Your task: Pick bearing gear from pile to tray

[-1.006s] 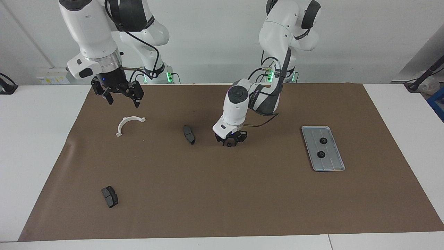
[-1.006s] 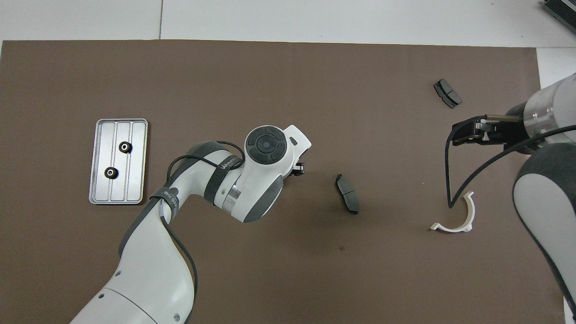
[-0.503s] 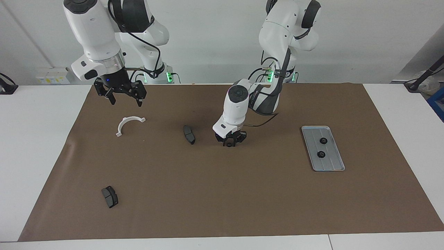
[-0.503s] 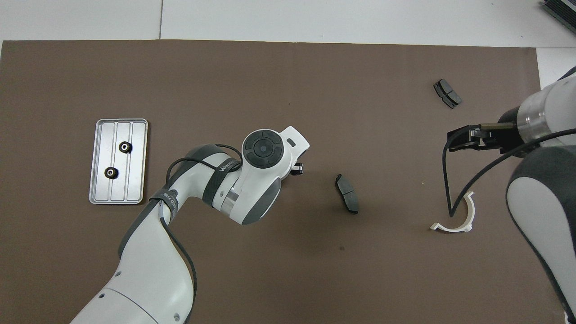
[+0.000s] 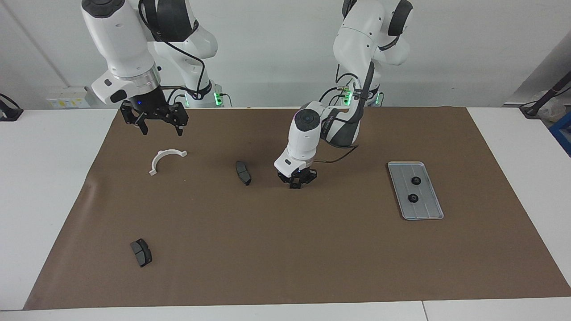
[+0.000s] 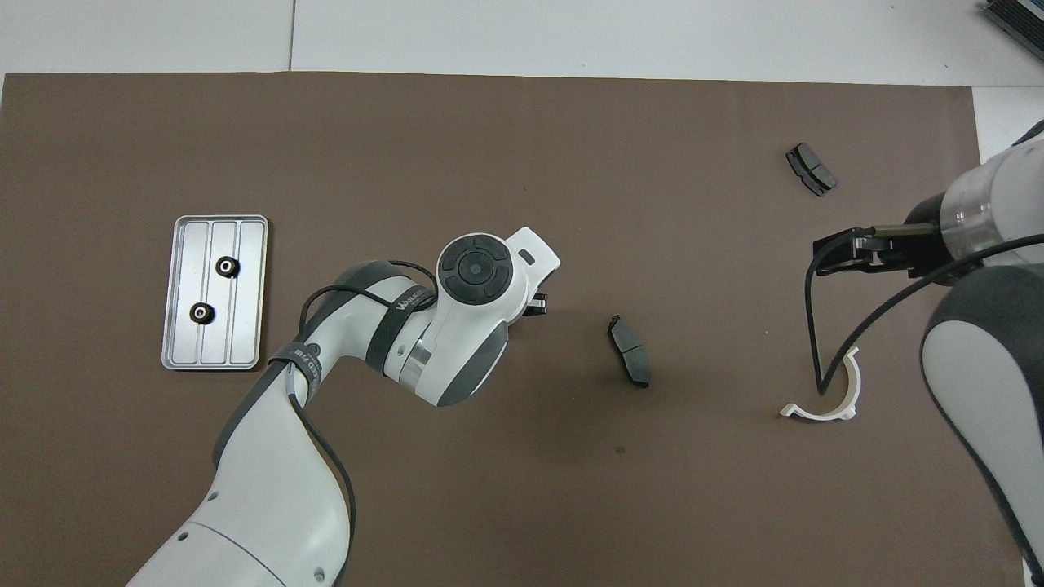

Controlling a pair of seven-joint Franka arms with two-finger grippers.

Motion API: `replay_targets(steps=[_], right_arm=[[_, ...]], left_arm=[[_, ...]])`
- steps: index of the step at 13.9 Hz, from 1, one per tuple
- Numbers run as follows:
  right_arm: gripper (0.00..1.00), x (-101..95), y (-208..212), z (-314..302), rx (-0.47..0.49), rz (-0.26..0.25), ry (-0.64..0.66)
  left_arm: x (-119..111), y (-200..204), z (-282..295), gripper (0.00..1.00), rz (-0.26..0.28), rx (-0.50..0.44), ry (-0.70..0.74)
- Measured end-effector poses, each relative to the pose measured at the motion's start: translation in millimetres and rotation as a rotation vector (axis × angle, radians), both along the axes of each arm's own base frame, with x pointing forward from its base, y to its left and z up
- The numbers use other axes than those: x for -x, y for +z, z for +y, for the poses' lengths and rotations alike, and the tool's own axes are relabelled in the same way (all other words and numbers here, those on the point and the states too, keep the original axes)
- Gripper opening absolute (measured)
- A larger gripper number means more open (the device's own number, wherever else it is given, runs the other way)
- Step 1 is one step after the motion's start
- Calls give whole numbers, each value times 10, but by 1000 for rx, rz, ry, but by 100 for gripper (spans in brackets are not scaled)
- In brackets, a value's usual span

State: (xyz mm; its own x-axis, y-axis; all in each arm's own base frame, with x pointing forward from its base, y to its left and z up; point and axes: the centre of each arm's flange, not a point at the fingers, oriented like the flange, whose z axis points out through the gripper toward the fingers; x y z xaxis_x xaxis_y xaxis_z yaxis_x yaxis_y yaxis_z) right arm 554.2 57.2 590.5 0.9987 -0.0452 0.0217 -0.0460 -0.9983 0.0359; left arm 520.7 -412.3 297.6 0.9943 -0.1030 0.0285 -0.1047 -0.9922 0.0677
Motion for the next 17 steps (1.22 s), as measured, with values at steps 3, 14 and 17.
replay_targets(steps=[3, 14, 17], right_arm=[[100, 0, 0, 0, 0, 0, 0], [100, 0, 0, 0, 0, 0, 0], [100, 0, 0, 0, 0, 0, 0]], left_arm=[[-21, 2, 28, 24, -1, -1, 5], [-1108, 1095, 2533, 24, 67, -32, 10], [-1104, 968, 3503, 24, 110, -22, -67]])
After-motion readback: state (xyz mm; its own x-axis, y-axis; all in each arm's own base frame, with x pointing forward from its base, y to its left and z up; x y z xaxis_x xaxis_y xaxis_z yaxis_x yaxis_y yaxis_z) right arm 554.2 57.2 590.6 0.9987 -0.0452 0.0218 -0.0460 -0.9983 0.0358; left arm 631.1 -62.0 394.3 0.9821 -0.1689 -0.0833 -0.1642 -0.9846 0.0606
